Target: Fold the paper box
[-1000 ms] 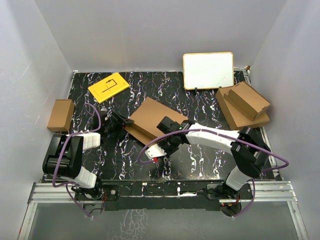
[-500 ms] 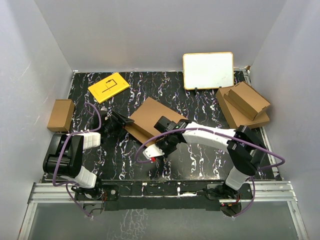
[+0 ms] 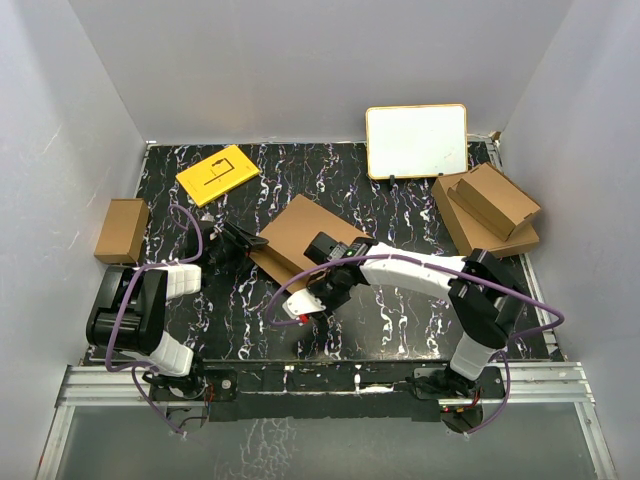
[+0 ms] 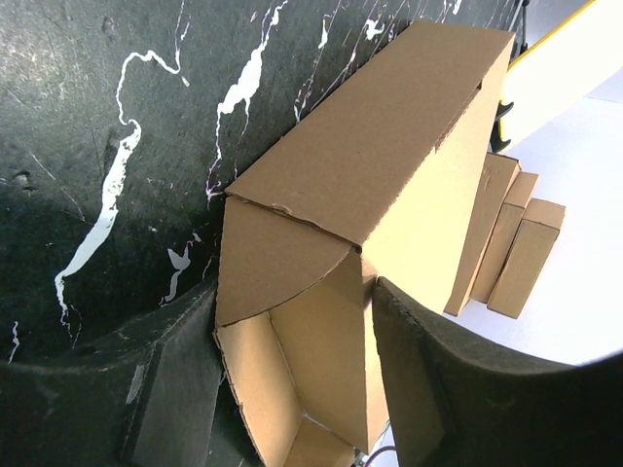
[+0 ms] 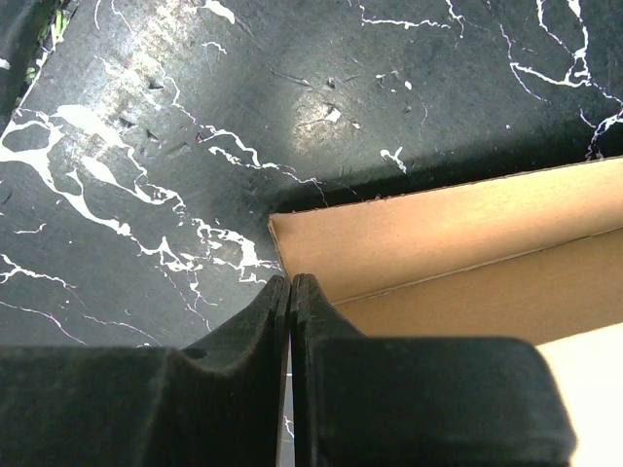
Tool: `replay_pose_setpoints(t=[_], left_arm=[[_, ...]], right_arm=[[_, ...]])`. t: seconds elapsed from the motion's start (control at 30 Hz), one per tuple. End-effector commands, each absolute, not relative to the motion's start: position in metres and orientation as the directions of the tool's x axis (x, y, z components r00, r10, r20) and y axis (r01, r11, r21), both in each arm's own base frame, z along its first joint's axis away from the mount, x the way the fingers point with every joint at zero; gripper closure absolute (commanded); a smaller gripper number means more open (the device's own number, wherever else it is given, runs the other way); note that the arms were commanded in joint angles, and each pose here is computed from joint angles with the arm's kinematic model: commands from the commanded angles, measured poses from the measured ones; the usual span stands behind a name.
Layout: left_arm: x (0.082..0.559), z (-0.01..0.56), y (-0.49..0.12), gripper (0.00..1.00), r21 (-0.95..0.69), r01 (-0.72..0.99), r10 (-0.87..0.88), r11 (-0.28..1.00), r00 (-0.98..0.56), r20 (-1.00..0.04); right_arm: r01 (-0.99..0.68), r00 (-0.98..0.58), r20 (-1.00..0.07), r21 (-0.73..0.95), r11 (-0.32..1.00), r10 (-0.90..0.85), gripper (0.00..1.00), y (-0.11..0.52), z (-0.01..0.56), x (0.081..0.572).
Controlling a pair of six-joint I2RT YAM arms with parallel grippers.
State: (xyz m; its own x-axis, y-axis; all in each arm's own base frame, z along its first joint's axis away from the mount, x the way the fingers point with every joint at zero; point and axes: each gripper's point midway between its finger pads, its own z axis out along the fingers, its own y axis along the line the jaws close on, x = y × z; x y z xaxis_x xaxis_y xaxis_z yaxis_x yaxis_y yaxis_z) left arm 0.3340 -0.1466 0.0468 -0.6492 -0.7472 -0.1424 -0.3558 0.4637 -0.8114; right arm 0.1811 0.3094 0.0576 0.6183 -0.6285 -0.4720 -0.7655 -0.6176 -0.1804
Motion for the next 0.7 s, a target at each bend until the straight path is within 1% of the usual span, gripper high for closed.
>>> replay_pose_setpoints(t=[0.0, 0.37, 0.67], left_arm=[[0.3091, 0.0215, -0.1493, 0.45, -0.753, -0.422, -0.709, 0.504, -0.701, -0.081], [0.3081, 0.0203, -0.1497, 0.45, -0.754, -0.423, -0.708, 0.502, -0.702, -0.078], [0.3074, 0.0211, -0.1499, 0.45, -0.755, -0.421, -0.707, 0.503, -0.703, -0.078]], right_arm=[[-0.729, 0.670, -0.495, -0.302, -0.614, -0.553, 0.92, 0.3419, 0.0762, 0.1980], [-0.730, 0.667, -0.503, -0.288, -0.620, -0.550, 0.92, 0.3455, 0.0759, 0.1977], [-0.737, 0.667, -0.478, -0.310, -0.600, -0.572, 0.92, 0.3395, 0.0821, 0.2022]])
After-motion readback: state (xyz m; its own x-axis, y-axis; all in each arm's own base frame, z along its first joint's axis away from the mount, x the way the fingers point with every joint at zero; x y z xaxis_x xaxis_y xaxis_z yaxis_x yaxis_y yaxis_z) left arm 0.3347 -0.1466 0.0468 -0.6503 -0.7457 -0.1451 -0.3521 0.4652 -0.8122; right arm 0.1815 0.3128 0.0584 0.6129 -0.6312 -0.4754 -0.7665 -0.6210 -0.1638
